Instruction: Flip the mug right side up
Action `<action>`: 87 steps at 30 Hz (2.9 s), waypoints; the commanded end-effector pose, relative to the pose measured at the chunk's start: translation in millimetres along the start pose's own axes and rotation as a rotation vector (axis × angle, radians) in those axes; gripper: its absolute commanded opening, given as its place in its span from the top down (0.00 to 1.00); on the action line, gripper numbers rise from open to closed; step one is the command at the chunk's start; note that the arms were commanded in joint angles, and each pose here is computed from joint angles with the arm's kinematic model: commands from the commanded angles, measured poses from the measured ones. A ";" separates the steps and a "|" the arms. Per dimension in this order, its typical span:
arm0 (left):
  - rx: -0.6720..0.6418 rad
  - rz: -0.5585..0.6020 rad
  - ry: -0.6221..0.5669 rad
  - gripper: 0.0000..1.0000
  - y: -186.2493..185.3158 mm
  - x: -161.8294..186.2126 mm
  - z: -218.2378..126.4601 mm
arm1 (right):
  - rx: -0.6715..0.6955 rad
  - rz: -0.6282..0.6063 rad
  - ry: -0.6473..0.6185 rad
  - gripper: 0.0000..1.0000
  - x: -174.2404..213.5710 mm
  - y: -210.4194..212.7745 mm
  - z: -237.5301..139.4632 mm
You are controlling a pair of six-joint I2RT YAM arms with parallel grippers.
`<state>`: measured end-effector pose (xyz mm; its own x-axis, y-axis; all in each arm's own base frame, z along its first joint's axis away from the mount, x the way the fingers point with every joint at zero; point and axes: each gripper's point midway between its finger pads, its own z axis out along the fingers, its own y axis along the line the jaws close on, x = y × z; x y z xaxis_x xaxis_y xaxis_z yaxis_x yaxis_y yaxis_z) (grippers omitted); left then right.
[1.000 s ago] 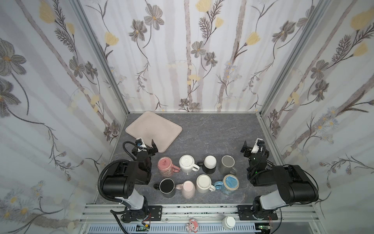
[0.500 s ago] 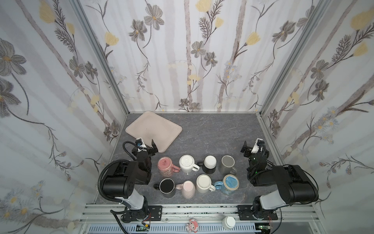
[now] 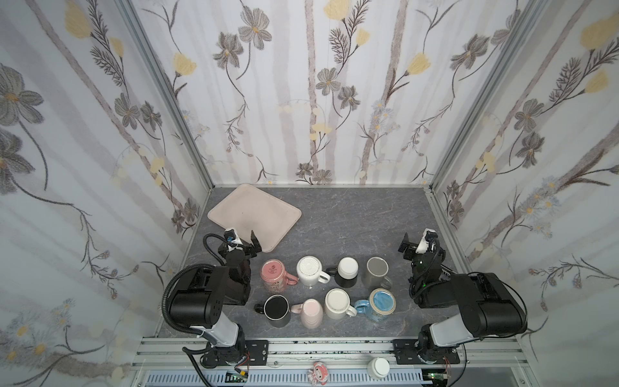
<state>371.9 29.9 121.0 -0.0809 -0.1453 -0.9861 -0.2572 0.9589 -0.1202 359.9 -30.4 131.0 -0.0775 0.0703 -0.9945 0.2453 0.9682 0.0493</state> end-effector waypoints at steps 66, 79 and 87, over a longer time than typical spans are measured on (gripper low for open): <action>0.381 -0.231 0.423 0.06 -154.4 -86.0 26.9 | -0.252 0.504 0.524 0.02 -20.6 95.9 21.7; 0.157 0.310 0.656 0.24 -219.6 21.2 68.4 | -0.285 0.460 0.502 0.02 -41.0 105.7 1.8; 0.123 0.329 0.713 0.33 -228.1 57.9 78.6 | -0.297 0.457 0.498 0.02 -41.8 108.6 -2.1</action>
<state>502.8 -182.7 89.4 -0.7286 0.0648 -0.6818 0.0173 0.9969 0.0763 386.4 74.2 175.2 -0.4928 0.5132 -0.7027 0.0894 0.8331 0.5458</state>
